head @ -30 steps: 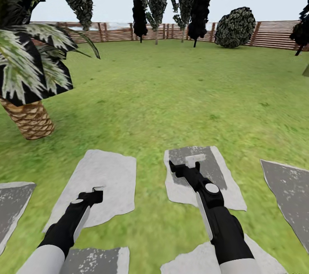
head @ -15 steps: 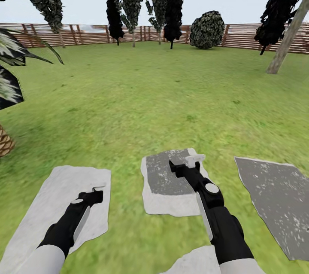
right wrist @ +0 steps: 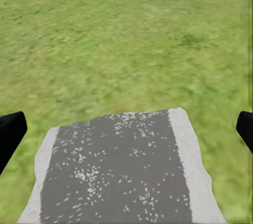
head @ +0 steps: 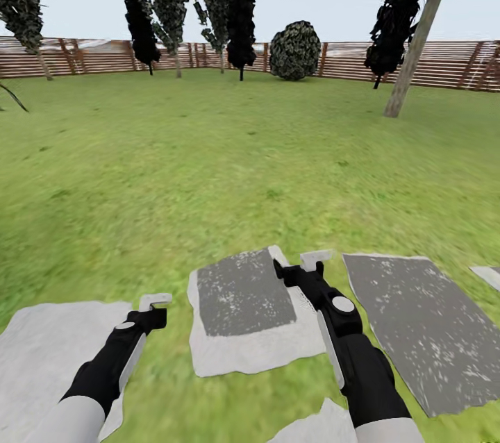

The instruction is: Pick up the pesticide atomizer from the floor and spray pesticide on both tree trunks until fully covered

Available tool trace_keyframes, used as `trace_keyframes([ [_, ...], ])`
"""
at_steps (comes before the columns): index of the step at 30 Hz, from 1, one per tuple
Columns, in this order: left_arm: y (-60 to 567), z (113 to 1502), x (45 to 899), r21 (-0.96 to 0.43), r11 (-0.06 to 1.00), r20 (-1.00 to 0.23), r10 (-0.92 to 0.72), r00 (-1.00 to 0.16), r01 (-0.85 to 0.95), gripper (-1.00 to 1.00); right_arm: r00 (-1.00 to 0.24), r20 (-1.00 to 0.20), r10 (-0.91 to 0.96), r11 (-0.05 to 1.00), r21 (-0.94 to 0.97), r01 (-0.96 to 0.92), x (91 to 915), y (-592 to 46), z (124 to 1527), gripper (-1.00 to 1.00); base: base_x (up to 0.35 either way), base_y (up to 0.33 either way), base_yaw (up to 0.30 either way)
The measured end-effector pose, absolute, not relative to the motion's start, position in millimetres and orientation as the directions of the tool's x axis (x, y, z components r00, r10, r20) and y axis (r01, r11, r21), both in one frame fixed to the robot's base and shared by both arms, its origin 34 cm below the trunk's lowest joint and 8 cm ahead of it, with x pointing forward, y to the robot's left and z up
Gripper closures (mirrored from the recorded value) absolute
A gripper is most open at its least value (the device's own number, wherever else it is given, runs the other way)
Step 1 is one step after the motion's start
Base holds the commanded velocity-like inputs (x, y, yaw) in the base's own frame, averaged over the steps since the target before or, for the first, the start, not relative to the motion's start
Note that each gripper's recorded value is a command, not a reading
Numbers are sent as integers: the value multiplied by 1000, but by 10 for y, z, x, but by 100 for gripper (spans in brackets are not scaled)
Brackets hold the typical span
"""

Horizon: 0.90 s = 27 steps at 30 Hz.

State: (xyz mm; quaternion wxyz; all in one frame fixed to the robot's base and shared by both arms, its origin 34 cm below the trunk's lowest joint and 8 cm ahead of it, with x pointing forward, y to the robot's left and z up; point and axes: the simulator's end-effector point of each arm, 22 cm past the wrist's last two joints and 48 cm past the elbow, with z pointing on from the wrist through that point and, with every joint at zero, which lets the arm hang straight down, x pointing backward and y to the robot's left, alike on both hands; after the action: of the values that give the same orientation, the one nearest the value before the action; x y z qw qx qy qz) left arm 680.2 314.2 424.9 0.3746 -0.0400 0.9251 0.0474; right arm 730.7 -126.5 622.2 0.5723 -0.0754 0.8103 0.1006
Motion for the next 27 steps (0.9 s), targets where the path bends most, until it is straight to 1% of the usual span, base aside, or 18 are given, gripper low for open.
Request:
trace_keyframes([
  [18, 3147, 4261, 6806, 57, 992, -699, -40, -714, -112, 100, -331, -944, -6, 968, 77, -237, 7308, -1264, 6239, -100, 280, -159, -291],
  [27, 3151, 4256, 6803, 61, 992, -698, -38, -715, -112, 100, -331, -944, -6, 968, 77, -237, 7308, -1266, 6235, -100, 322, -33, -297],
])
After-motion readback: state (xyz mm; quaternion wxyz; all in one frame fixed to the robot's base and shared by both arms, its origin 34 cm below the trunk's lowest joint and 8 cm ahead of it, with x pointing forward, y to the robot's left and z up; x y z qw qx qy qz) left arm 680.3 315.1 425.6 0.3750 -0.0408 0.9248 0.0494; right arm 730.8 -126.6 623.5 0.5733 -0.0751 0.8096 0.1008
